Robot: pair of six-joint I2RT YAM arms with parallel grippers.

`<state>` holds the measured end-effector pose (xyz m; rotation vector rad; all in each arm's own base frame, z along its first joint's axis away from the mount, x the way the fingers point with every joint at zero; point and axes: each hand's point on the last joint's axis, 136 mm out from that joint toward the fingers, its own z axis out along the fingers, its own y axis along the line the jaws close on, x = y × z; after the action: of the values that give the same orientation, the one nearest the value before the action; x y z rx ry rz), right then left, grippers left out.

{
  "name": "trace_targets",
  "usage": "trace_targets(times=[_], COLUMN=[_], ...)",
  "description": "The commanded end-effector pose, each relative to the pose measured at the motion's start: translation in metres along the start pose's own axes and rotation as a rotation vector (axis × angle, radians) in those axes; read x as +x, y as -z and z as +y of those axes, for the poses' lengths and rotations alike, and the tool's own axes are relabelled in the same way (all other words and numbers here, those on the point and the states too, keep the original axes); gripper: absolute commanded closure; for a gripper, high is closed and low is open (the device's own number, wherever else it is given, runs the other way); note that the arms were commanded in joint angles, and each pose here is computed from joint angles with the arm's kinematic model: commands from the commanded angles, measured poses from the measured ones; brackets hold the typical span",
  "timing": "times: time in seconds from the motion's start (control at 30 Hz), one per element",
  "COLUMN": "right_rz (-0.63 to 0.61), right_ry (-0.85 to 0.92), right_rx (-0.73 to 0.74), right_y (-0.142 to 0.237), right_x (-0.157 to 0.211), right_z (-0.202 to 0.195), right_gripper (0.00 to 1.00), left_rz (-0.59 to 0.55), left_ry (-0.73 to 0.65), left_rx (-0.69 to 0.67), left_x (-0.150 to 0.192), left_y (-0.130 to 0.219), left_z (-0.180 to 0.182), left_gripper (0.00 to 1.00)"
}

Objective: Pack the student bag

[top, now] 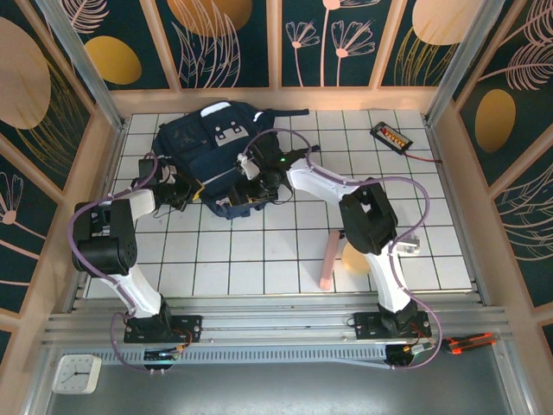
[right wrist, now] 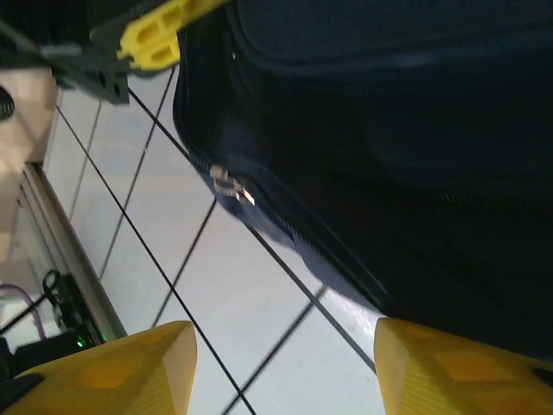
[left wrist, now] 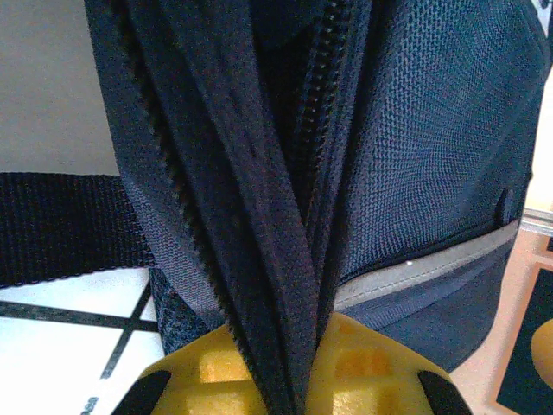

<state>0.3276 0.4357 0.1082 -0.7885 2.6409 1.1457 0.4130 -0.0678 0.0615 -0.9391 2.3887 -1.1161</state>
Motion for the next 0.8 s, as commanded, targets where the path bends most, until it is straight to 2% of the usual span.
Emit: trace_targets(times=[0.0, 0.33, 0.77], right_rz=[-0.032, 0.044, 0.079], right_ry=[-0.085, 0.009, 0.199], right_rx=[-0.060, 0.006, 0.227], right_y=[-0.007, -0.047, -0.084], right_x=[-0.018, 0.000, 0.014], right_z=[0.004, 0.007, -0.002], right_gripper=[0.43, 0.44, 0.46], left_rz=[-0.028, -0.020, -0.017], left_ry=[-0.015, -0.006, 0.007], left_rx=[0.052, 0.060, 0.065], left_x=[-0.004, -0.001, 0.000], left_y=[0.007, 0.006, 0.006], left_z=[-0.014, -0.013, -0.016], left_gripper=[1.00, 1.00, 1.00])
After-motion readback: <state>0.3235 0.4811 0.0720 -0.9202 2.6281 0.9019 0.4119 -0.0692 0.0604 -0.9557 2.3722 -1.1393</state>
